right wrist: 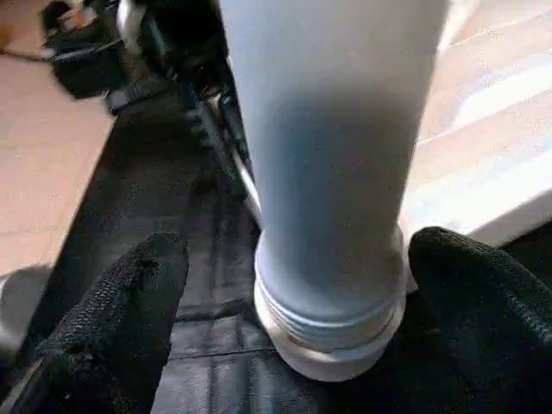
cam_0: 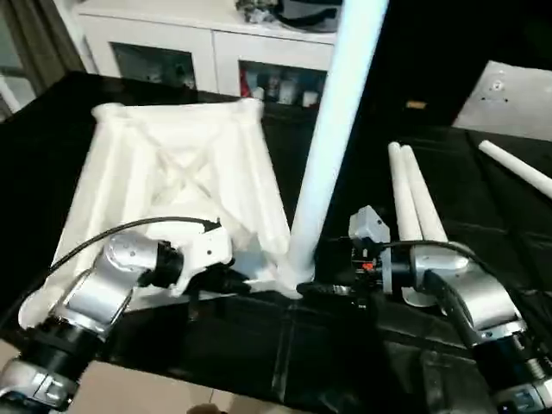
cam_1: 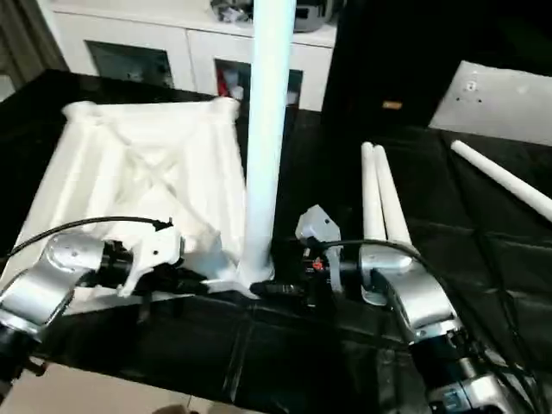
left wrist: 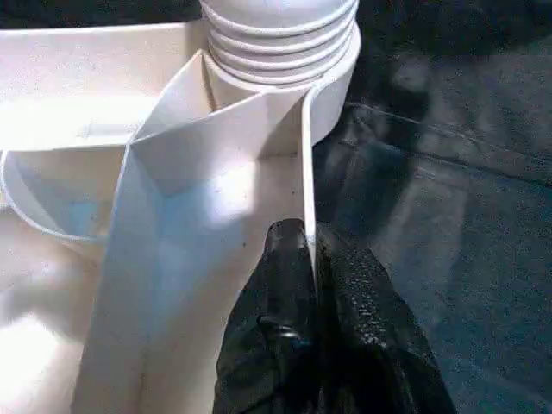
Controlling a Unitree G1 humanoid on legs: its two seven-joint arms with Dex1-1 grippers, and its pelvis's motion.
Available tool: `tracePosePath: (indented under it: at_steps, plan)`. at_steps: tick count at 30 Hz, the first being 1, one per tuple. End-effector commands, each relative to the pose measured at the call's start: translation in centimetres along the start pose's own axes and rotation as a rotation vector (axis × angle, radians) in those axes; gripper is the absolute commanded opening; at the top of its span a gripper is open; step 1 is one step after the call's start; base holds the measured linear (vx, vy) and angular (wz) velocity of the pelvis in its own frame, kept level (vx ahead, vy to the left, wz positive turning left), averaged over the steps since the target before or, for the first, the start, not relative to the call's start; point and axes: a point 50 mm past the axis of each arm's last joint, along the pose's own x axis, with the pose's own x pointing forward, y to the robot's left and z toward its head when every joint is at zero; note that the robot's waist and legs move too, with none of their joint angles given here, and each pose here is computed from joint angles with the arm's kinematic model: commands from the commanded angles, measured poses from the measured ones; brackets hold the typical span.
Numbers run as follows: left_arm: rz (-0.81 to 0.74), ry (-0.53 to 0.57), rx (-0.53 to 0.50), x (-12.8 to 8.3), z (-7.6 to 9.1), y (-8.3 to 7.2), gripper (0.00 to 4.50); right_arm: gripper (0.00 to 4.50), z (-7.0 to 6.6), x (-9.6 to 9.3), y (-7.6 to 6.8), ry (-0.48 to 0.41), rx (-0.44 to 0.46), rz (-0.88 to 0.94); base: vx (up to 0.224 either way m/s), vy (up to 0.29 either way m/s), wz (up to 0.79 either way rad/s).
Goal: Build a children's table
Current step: Rotate leg to tighten
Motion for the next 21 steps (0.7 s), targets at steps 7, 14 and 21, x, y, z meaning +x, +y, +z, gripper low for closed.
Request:
tracePosePath:
  at_steps: [7, 14, 21]
  plan:
    - [-0.113, 0.021, 0.061, 0.4, 0.4, -0.6, 0.0, 3.89, 0.1, 0.2, 0.0, 0.023, -0.011, 0.059, 0.0, 0.0, 0.0]
    - [-0.117, 0.016, 0.063, 0.5, 0.4, -0.8, 0.0, 3.27, 0.0, 0.7, 0.1, 0.014, -0.018, 0.054, 0.0, 0.0, 0.0]
    - [-0.095, -0.001, 0.048, 0.7, 0.4, -0.8, 0.0, 2.59, -0.2, 1.3, 0.6, -0.012, 0.008, 0.058, 0.0, 0.0, 0.0]
